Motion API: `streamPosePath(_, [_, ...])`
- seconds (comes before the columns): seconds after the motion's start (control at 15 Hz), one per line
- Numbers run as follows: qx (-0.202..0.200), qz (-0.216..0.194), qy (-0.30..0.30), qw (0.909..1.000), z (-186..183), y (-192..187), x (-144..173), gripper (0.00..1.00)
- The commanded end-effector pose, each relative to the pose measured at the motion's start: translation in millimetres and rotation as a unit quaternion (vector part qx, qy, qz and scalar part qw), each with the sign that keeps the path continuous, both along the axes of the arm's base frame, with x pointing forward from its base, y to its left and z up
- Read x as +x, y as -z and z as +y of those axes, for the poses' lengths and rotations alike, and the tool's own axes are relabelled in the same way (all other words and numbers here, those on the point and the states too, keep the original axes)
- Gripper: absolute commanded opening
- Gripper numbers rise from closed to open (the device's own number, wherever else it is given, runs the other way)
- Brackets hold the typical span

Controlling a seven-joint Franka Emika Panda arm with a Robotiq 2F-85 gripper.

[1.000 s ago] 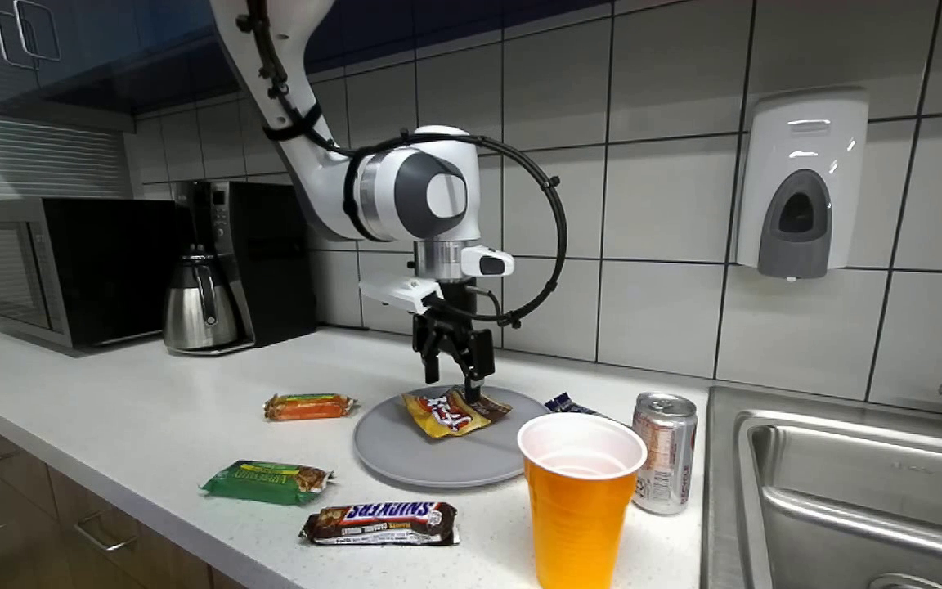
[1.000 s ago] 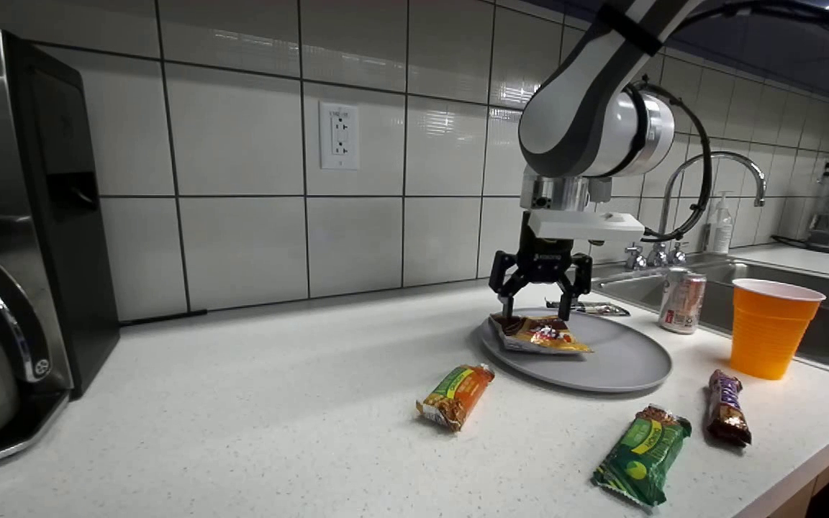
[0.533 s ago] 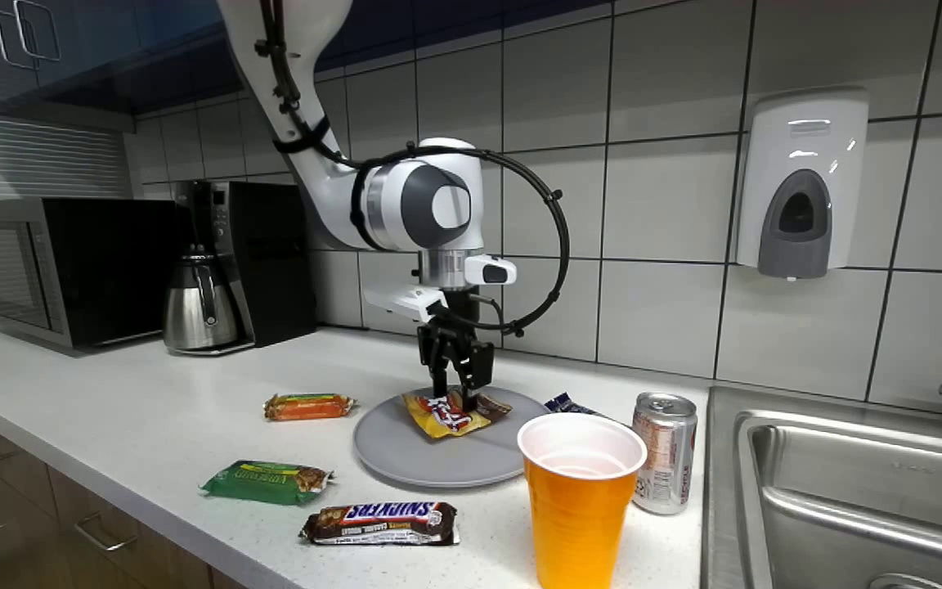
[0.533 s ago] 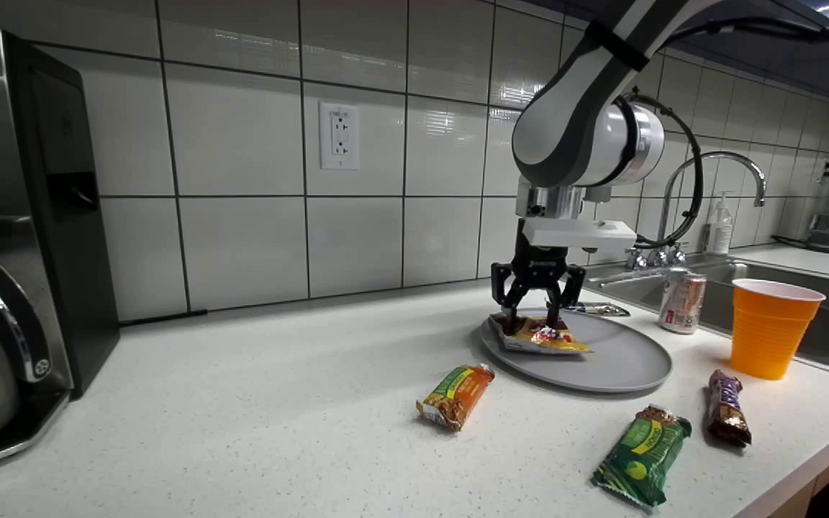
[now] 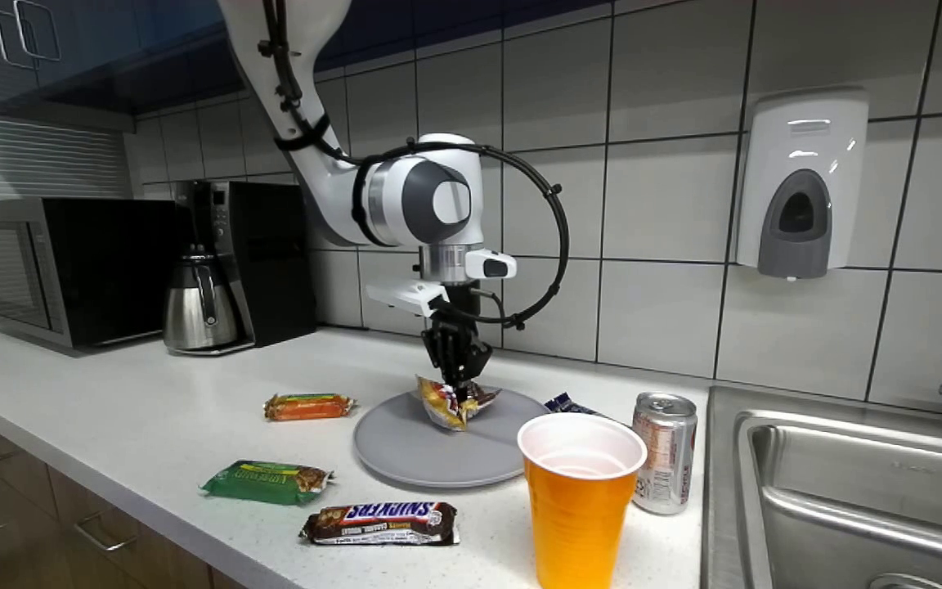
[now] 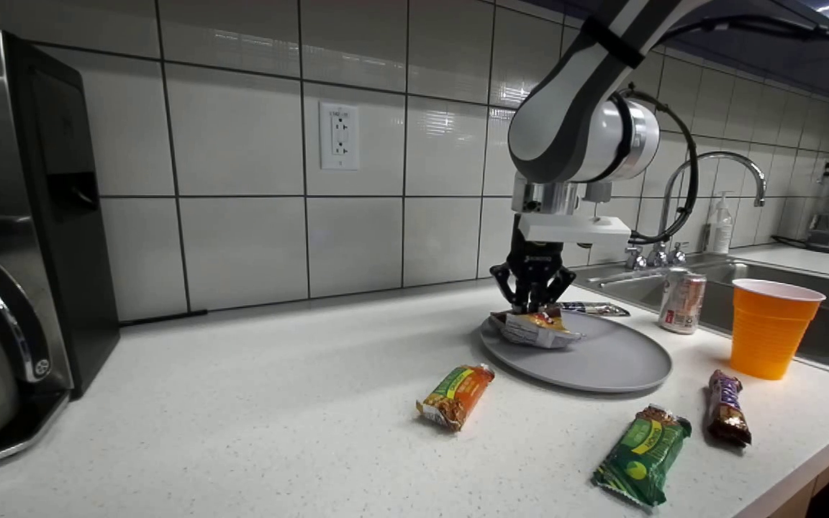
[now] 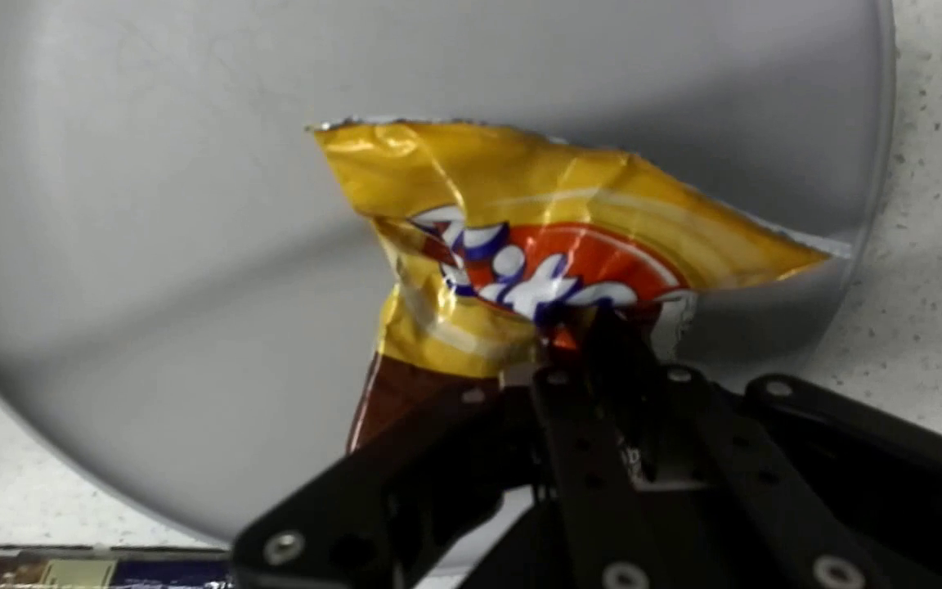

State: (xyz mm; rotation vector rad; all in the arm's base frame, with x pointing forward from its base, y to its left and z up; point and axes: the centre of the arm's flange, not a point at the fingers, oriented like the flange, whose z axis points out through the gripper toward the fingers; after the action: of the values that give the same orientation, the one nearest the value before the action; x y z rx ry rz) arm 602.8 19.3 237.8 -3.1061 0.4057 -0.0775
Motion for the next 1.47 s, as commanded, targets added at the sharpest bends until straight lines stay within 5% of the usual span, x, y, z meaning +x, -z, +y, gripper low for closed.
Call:
streamPosePath(0.0, [-0.007,0.000,0.011,0.9999,5,-6,-1,0.00])
streamPosePath(0.8, [-0.008,-0.030,-0.003,0.9995,25,-56,-31,0.00])
streamPosePath(1.4, [-0.025,-0.046,-0.052,0.9973,75,-86,-49,0.00])
